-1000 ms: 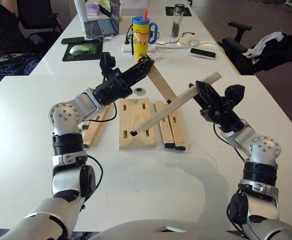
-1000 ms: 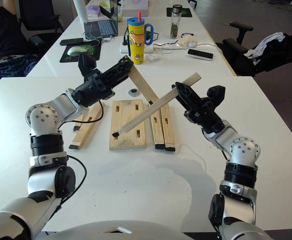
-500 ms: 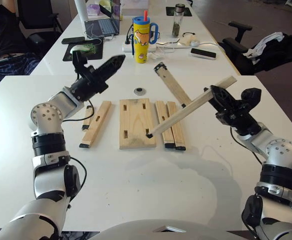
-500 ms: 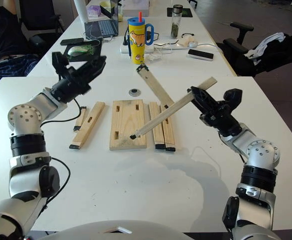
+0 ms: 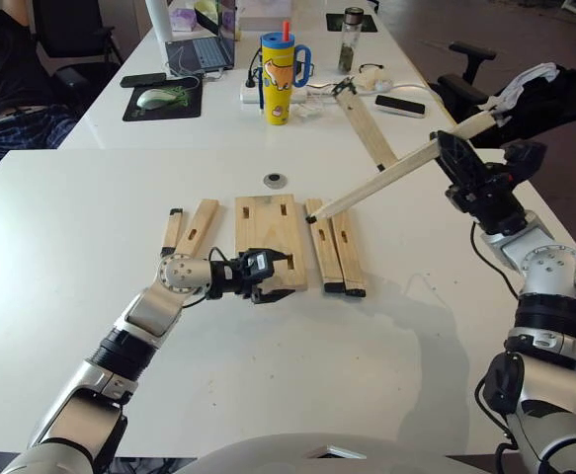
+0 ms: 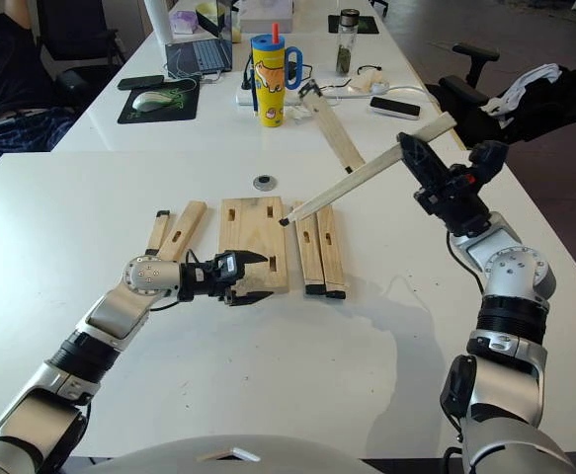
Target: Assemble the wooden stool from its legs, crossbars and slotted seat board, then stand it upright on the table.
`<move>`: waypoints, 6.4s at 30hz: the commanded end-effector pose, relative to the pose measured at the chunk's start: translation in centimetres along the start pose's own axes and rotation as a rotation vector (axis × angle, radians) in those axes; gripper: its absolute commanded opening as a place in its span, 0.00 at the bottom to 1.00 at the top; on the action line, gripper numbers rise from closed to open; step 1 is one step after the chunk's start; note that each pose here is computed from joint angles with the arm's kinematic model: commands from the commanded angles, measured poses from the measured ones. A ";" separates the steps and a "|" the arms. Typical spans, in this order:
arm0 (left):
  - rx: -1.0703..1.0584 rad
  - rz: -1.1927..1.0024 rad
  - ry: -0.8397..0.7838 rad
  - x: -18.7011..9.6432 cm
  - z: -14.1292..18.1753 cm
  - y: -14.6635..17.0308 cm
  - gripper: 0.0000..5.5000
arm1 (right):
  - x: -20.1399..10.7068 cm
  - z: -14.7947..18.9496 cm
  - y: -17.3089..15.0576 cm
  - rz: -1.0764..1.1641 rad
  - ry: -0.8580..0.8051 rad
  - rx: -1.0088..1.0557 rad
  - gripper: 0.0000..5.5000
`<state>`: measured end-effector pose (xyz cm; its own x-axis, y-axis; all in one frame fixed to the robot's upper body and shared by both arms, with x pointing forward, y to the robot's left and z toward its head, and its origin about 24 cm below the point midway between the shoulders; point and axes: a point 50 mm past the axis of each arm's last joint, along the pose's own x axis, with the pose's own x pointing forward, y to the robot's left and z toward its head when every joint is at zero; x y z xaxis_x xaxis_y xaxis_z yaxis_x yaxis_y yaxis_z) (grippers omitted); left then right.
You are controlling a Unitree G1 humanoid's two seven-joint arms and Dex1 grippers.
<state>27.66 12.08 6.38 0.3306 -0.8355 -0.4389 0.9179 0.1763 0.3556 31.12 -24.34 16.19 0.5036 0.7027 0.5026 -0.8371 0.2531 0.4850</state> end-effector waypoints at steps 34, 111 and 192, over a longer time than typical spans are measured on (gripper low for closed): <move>0.105 -0.250 0.276 -0.2 -5.6 -0.7 0.64 | 6.1 -4.5 -1.4 0.328 0.643 -0.377 0.37; -0.236 -0.106 0.426 0.8 -11.6 -5.8 0.64 | 11.2 3.7 11.1 0.290 -0.260 -0.361 0.32; 0.397 -0.027 0.095 -4.2 4.8 9.0 0.74 | -1.9 -11.5 -2.2 -0.693 0.025 -0.281 0.00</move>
<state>32.51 15.53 15.23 0.3957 -0.8007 -0.4497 0.7903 0.0474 0.6109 29.21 -18.74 5.68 0.9364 0.3297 0.1204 -0.3452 0.8031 0.4857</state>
